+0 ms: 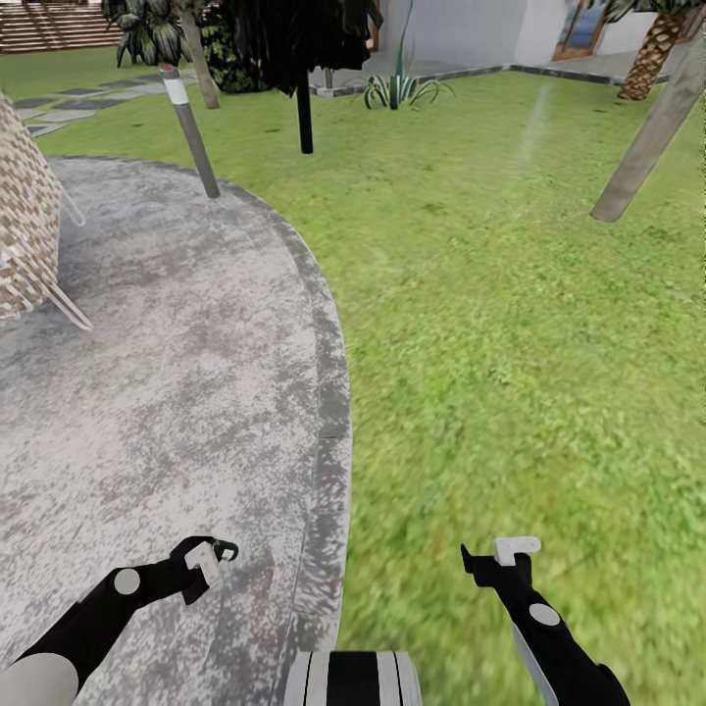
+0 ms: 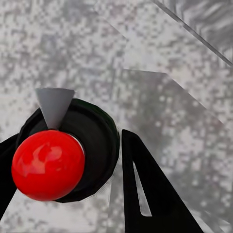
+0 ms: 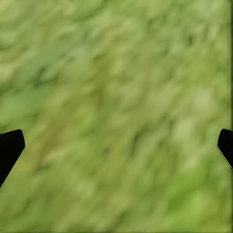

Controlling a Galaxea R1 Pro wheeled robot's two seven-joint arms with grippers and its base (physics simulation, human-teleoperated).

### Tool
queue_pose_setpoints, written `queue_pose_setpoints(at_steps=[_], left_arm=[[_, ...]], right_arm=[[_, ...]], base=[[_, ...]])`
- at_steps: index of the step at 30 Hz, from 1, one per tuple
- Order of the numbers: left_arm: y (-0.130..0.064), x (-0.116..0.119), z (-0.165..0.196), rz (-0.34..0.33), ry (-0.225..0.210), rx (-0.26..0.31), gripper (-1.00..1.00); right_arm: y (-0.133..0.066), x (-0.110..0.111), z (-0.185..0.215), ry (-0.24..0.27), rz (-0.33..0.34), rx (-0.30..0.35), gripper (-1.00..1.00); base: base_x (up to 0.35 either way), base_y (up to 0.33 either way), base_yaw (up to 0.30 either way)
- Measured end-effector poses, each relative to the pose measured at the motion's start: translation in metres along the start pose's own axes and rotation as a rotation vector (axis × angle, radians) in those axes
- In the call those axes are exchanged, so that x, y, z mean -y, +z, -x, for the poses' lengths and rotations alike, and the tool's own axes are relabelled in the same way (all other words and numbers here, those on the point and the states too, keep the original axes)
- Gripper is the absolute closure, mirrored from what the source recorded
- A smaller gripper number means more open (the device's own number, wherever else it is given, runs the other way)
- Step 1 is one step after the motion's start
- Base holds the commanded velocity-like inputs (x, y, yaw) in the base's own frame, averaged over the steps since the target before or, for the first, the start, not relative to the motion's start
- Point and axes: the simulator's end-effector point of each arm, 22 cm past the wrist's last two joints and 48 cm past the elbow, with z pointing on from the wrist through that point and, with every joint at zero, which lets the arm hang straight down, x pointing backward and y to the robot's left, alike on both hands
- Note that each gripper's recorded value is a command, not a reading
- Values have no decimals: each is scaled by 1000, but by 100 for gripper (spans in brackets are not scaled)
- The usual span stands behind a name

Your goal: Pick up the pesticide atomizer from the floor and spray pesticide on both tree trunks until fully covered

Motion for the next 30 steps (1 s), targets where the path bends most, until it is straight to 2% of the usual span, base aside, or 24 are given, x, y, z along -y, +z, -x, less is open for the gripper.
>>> queue_pose_setpoints(at_steps=[6, 16, 19, 20, 23, 30], left_arm=[[-7, -7, 9, 17, 8, 14, 100], [-8, -8, 12, 19, 3, 21, 100], [-9, -17, 22, 38, 0, 39, 100], [-9, -21, 26, 46, -7, 46, 100], [-8, -28, 43, 68, -66, 57, 100], [-3, -32, 73, 86, -125, 61, 100]], right_arm=[[-4, 1, 14, 1, -2, 25, -100], [-4, 1, 14, 1, -2, 25, -100], [-4, 1, 14, 1, -2, 26, -100], [-4, 1, 14, 1, -2, 26, -100], [-4, 1, 14, 1, -2, 26, -100], [-4, 1, 14, 1, -1, 25, -100]], base=[[0, 0, 0], [0, 0, 0], [0, 0, 0], [0, 0, 0], [0, 0, 0], [0, 0, 0]])
